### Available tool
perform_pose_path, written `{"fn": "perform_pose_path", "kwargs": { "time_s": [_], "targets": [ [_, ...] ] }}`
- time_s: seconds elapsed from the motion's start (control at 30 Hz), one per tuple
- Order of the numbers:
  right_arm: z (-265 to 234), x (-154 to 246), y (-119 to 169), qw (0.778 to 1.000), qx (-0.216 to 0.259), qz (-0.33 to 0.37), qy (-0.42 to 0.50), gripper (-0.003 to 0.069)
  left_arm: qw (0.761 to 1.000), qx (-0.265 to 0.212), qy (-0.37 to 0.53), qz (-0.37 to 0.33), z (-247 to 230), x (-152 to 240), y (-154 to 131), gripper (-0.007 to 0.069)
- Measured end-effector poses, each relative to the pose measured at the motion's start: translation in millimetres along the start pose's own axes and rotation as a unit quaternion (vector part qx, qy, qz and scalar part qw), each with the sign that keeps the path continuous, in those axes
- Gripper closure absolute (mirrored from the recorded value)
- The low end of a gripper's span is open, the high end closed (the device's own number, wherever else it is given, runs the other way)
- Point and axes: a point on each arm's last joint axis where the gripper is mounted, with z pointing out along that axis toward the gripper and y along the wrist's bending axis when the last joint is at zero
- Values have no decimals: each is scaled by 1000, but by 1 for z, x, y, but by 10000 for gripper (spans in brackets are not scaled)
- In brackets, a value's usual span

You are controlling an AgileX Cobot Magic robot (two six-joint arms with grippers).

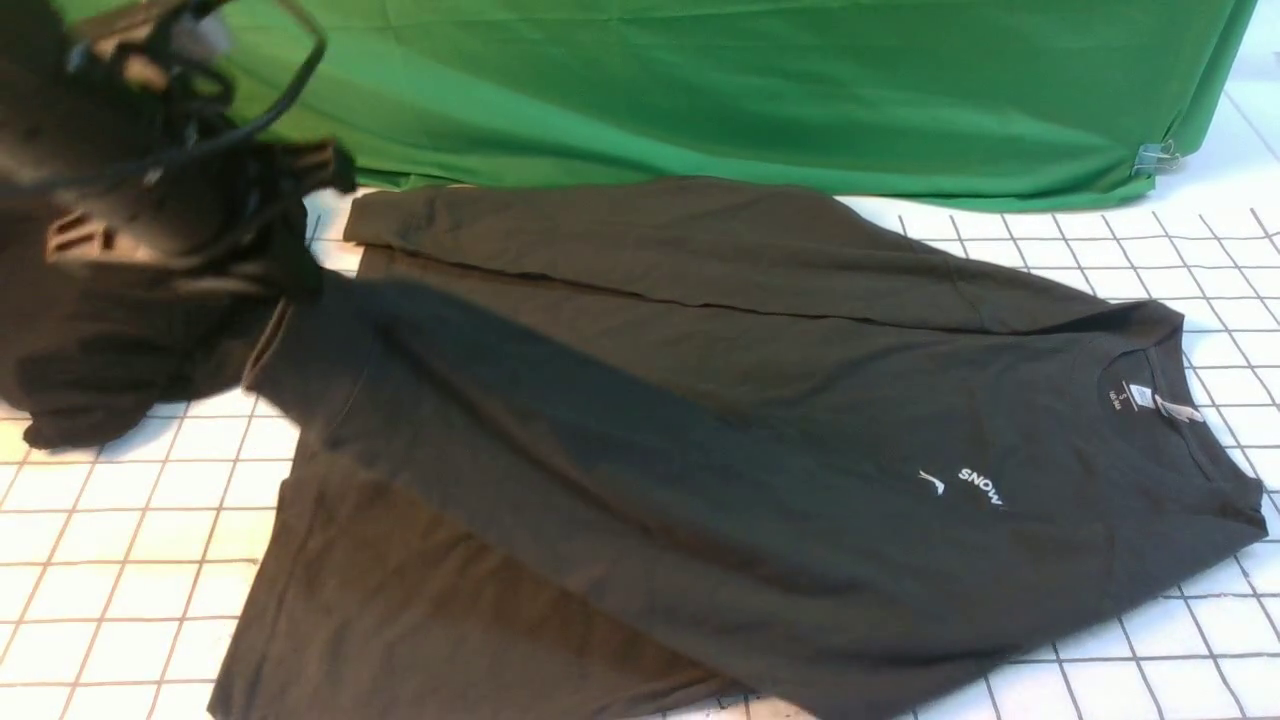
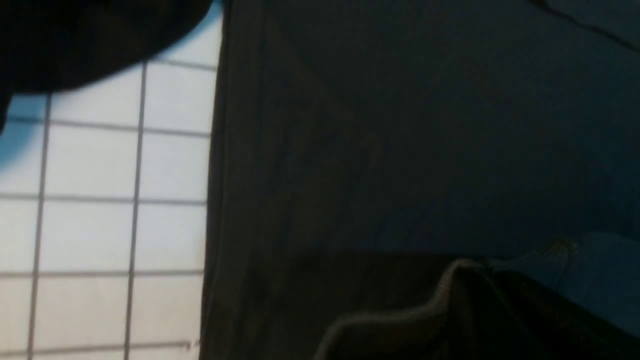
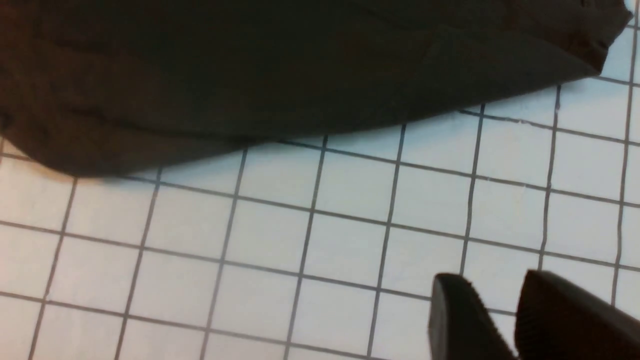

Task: Fold a long-sleeved shirt over a white checkered tablecloth.
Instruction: 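Fold the left side of the black T-shirt inward over its body, then grab the top left corner of the dark shirt with the left gripper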

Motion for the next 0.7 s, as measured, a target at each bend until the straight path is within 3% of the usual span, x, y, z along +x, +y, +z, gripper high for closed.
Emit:
{"fn": "perform_pose_path", "kwargs": {
  "time_s": [0.27, 0.4, 0.47, 0.53, 0.6, 0.7],
  "targets": [
    [0, 0, 0, 1000, 0, 0, 0, 481, 999, -33, 30, -3, 88, -31, 11, 613],
    [0, 0, 0, 1000, 0, 0, 0, 474, 998, -42, 37, -6, 120, -40, 16, 578],
    [0, 0, 0, 1000, 0, 0, 0, 471, 998, -47, 32, -11, 124, -45, 16, 541],
    [0, 0, 0, 1000, 0, 0, 0, 468, 998, -50, -5, -25, 119, -63, 12, 441],
    [0, 0, 0, 1000, 0, 0, 0, 467, 998, -47, -20, -29, 117, -71, 10, 394],
    [0, 0, 0, 1000, 0, 0, 0, 461, 997, -22, -49, -55, 118, -91, 6, 284]
  ]
}}
